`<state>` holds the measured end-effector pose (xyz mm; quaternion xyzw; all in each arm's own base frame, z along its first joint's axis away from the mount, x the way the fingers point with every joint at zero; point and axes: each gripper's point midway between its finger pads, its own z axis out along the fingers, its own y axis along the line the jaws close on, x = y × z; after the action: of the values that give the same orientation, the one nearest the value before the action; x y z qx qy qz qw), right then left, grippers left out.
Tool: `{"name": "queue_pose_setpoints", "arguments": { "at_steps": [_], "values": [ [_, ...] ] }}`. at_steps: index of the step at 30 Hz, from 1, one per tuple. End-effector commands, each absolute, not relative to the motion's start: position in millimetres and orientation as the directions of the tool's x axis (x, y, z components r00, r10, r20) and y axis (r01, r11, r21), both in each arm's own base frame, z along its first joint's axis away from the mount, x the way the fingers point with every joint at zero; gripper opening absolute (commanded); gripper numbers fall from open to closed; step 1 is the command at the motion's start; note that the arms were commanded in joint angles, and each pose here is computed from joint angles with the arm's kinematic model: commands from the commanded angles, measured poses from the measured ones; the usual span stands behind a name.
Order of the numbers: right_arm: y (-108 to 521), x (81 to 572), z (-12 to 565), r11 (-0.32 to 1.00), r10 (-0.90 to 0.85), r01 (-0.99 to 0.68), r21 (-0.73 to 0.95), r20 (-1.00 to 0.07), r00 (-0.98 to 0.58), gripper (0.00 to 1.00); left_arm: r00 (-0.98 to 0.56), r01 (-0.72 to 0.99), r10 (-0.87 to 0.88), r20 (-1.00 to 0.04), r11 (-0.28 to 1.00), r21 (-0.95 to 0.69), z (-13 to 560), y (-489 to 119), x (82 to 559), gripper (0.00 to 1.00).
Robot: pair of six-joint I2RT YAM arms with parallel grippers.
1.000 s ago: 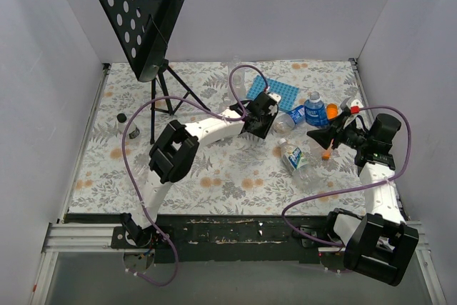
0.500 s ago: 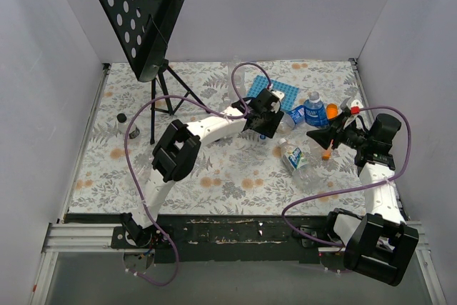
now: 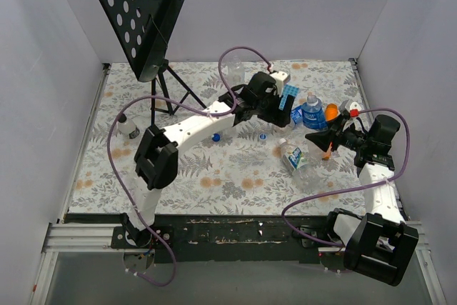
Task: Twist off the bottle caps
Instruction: Place the plastic bottle at the center of the board.
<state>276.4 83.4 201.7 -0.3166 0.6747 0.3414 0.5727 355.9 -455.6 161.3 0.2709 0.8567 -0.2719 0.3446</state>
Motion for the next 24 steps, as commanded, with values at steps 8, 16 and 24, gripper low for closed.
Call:
{"name": "queue_pose_setpoints", "arguments": {
  "at_steps": [8, 16, 24],
  "values": [
    [83.5, 277.5, 203.7, 0.558, -0.026, -0.822, 0.11, -0.988, -0.15, 0.17, -0.476, 0.775, -0.032, -0.879, 0.457, -0.436, 320.6, -448.2, 312.0, 0.84],
    [93.7, 267.0, 203.6, 0.49, -0.005, -0.862, 0.129, -0.989, -0.151, 0.17, -0.542, 0.795, -0.089, -0.836, 0.268, -0.544, 349.3, -454.4, 291.5, 0.87],
    [100.8, 263.1, 204.0, 0.456, -0.005, -0.881, 0.129, -0.989, -0.147, 0.17, -0.578, 0.796, -0.102, -0.809, 0.147, -0.587, 359.4, -475.6, 288.1, 0.8]
  ]
}}
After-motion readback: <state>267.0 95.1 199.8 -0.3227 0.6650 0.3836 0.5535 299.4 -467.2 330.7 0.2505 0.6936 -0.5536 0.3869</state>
